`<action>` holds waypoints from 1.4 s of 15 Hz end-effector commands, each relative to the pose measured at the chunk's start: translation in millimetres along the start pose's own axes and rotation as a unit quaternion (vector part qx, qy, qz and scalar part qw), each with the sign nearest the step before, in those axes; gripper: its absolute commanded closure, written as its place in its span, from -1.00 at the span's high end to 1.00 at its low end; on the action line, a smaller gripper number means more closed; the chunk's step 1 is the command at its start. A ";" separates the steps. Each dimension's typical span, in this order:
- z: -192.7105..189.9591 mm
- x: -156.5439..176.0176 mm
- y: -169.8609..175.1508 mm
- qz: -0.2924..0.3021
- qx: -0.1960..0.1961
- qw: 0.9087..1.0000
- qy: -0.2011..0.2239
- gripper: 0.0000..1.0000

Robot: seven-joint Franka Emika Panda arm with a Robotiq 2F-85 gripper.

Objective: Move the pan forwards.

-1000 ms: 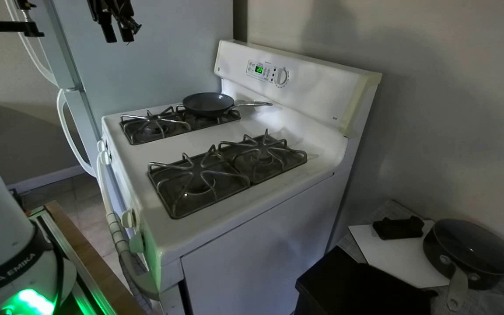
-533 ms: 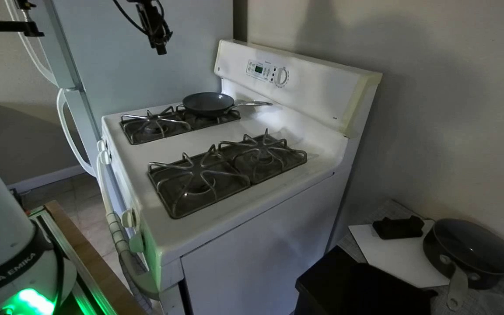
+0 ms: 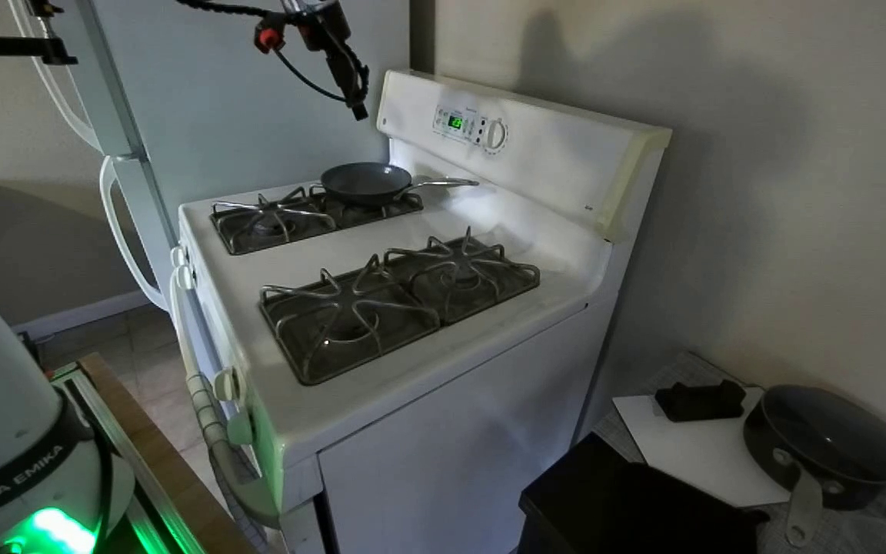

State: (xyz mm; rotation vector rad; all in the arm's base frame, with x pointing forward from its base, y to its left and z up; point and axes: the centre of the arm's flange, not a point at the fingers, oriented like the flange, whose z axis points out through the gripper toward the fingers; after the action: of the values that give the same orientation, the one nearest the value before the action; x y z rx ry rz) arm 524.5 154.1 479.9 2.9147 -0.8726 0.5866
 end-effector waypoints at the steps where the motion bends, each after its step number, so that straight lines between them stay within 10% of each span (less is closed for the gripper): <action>1: 39.0 28.8 -31.0 0.031 -0.042 0.998 0.028 1.00; 9: 58.0 48.7 -21.8 -0.018 -0.063 0.998 0.023 1.00; 21: 157.8 77.1 -67.7 0.059 -0.138 0.988 -0.044 1.00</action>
State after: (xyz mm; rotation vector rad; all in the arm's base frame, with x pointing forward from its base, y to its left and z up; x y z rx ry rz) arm 649.6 133.6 379.8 2.6912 -0.9474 0.3417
